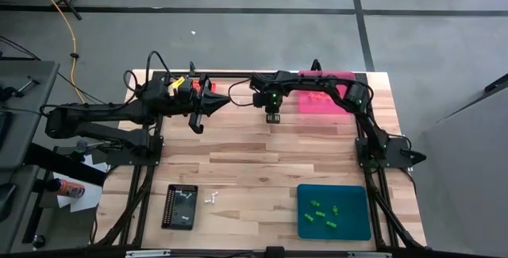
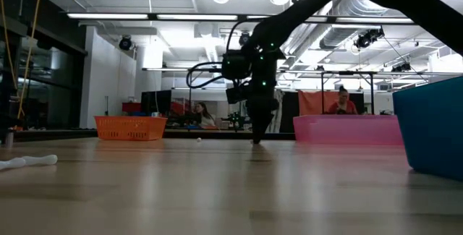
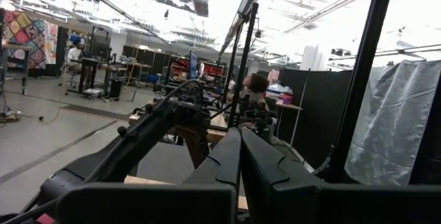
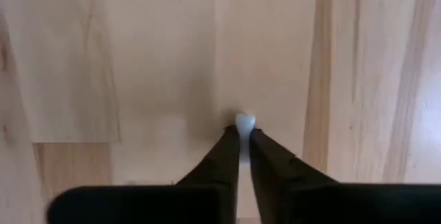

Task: Sort Halloween decoration
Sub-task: Put the white bone toy into the black bin

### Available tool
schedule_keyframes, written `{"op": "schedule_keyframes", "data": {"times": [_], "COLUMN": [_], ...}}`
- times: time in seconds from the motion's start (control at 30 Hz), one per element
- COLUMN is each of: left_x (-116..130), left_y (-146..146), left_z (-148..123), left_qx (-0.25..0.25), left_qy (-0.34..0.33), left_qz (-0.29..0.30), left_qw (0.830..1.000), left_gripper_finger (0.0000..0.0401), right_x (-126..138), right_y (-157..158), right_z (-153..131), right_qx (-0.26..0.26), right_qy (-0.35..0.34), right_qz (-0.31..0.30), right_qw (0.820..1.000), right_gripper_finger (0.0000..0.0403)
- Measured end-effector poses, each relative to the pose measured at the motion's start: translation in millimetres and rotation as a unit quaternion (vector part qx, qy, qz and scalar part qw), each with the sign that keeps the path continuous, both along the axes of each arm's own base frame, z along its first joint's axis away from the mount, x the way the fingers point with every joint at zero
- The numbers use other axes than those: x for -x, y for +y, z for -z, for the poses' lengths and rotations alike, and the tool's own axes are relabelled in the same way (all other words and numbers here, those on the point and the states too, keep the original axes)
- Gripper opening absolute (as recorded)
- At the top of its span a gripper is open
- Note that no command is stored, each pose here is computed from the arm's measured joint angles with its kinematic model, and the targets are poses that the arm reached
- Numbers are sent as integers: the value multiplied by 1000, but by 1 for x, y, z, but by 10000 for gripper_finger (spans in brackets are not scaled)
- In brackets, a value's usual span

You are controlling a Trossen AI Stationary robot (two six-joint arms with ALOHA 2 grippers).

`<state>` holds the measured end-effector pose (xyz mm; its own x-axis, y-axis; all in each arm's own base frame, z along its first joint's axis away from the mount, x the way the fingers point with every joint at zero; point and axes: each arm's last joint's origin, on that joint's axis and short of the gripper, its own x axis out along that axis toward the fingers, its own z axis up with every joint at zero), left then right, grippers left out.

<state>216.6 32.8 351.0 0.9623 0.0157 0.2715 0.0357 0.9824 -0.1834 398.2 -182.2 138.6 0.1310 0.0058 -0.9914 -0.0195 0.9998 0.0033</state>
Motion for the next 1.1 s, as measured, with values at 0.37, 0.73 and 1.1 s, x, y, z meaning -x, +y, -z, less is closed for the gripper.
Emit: {"op": "schedule_keyframes", "data": {"times": [0.37, 0.73, 1.1], "left_x": [0, 0, -1], "left_y": [0, 0, 0], "left_z": [0, 0, 2], "left_qx": [0, 0, 0], "left_qy": [0, 1, 14], "left_qz": [0, 0, -1], "left_qw": [1000, 1000, 1000], "left_gripper_finger": [0, 0, 0], "right_x": [0, 3, 35], "right_y": [6, 20, 81], "right_z": [1, -2, 5], "right_qx": [-18, -162, -193], "right_qy": [7, -4, -17], "right_qz": [5, 55, 32], "right_qw": [1000, 985, 981], "right_gripper_finger": [5, 2, 0]}}
